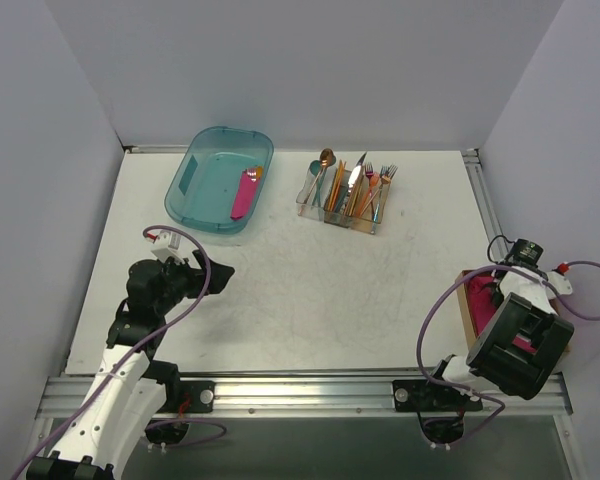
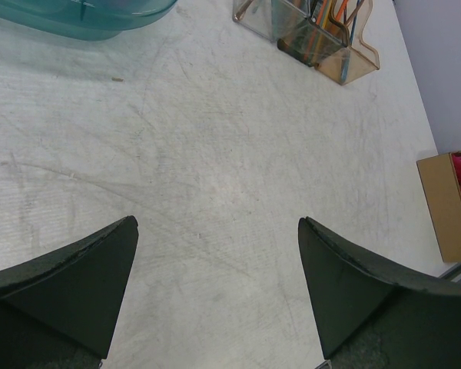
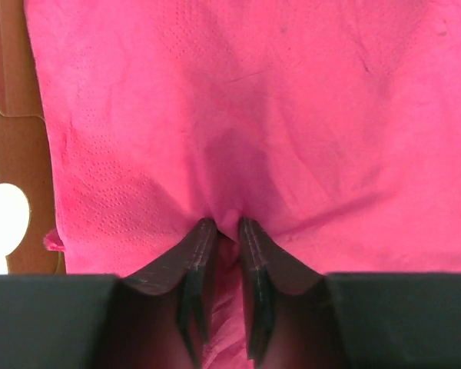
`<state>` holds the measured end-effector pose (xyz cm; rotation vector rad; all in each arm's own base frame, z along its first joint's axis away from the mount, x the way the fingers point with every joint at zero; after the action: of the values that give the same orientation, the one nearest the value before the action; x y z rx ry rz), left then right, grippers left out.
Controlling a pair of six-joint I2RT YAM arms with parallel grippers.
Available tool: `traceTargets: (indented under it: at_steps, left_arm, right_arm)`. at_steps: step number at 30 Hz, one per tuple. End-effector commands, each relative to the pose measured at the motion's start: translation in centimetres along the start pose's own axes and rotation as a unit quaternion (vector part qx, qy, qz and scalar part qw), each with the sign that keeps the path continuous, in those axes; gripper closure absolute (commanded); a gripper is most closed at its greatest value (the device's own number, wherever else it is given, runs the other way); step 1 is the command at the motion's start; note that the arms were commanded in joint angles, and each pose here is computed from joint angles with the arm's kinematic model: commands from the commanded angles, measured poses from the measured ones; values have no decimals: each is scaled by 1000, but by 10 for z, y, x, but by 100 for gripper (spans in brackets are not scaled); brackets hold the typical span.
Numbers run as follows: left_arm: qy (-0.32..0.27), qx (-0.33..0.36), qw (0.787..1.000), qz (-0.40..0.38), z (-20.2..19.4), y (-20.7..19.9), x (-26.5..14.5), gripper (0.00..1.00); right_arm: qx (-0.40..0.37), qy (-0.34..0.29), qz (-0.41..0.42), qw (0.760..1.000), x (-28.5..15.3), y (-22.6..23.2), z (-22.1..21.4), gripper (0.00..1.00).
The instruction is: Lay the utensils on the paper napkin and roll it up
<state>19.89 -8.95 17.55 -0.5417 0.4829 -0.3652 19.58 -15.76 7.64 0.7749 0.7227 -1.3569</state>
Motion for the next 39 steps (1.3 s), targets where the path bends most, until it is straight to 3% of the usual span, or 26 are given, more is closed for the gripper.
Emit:
traceTargets:
  at_steps: [1,2,12,18,24,32,37,39]
  left_arm:
    - [-16,4,1000,-13,6,-4,0,6]
    - [-15,4,1000,-14,6,-4,0,6]
    - [-15,4,1000,-16,6,-4,0,6]
    - [-16,5,1000,-19,6,-5,0,6]
    - [-17,6,1000,-21,7,-6,-1,6]
    - [-19,7,1000,-23,7,-7,-2,6]
    - [-18,6,1000,-24,6,-6,-1,6]
    - [-17,6,999,-26,6,-6,0,6]
  right_arm:
    - [7,-2,-13,1000,4,-7,-3,84]
    - [7,-3,-14,1000,2,-7,-2,88]
    - [19,-41,3,999,-30,-11,21,88]
    - [10,-32,25,999,-45,-7,27,90]
    - [-3,-3,101,995,-67,3,25,93]
    - [-23,9,109,994,-70,2,20,86]
    - [-35,25,142,989,-70,7,13,88]
    - [-56,34,178,982,-76,14,10,80]
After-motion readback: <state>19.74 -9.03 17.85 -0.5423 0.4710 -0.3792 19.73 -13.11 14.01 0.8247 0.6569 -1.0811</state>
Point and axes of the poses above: each gripper's point midway between its finger pads, its own x axis out along the fingers, its own y axis along the line the jaws close on, z = x × y, the point moved 6 cm from there along -x, back along the fingers, and after that the axes turned 1 degree about x, right-handed, at the moved point
